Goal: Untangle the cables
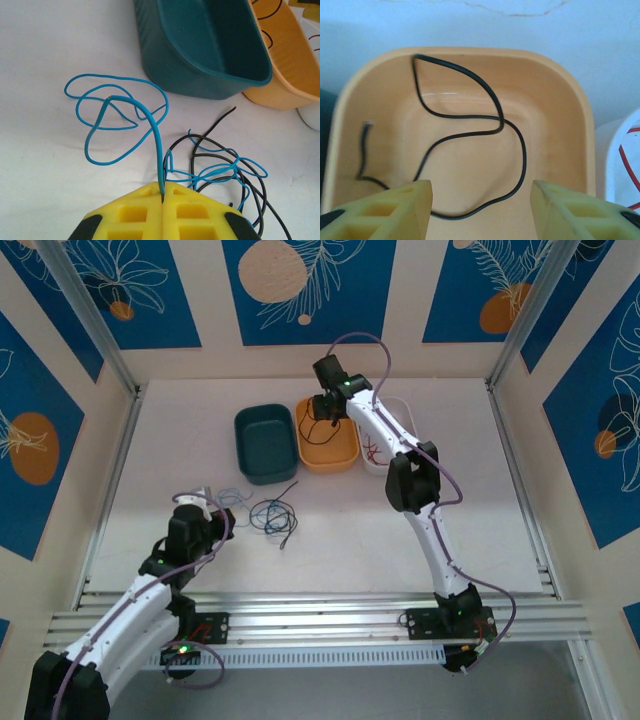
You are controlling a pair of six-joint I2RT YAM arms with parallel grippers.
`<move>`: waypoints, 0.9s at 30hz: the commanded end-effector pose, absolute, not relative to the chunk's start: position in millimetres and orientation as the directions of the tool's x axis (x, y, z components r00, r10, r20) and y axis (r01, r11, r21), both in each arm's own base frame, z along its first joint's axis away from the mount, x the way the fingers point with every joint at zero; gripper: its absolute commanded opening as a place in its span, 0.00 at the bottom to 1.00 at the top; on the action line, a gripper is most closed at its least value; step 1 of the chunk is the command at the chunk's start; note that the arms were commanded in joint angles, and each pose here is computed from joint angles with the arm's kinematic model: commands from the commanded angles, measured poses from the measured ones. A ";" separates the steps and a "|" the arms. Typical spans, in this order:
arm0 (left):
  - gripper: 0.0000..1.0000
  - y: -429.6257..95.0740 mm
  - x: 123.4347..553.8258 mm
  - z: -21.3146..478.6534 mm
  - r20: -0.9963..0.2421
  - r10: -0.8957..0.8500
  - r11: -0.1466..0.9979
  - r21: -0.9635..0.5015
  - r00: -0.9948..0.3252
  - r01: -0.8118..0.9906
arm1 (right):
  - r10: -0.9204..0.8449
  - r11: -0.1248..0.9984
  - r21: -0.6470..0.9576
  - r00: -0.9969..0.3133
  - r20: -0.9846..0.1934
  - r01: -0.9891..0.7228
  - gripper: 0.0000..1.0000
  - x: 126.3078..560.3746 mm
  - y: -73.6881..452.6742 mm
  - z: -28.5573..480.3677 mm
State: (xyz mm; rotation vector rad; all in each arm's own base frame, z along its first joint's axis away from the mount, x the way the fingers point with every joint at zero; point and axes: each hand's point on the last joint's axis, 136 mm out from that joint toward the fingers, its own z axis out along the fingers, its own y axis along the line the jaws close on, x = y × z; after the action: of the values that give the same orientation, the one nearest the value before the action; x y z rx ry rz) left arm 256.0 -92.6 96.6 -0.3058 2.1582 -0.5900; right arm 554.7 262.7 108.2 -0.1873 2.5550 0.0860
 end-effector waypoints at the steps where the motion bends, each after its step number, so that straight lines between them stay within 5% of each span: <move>1: 0.00 -94.0 259.1 105.1 -0.676 -0.425 0.849 -0.528 -0.602 -0.006 | -0.118 0.989 0.010 -0.823 -0.556 -0.148 0.52 558.4 268.2 99.0; 15: 0.00 -94.8 259.4 101.2 -0.670 -0.424 0.849 -0.528 -0.610 -0.010 | -0.153 0.987 -0.033 -0.865 -0.477 -0.157 0.47 554.6 261.9 46.7; 27: 0.00 -94.4 258.6 100.5 -0.669 -0.423 0.850 -0.527 -0.611 -0.011 | -0.147 0.988 -0.092 -0.910 -0.388 -0.121 0.26 532.0 246.2 29.5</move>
State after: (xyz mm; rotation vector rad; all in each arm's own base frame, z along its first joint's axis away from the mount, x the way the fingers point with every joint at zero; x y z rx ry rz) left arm 255.3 -92.6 90.7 -0.3088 2.1819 -0.5823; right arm 545.4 254.3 40.3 -0.2032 2.6752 -0.0228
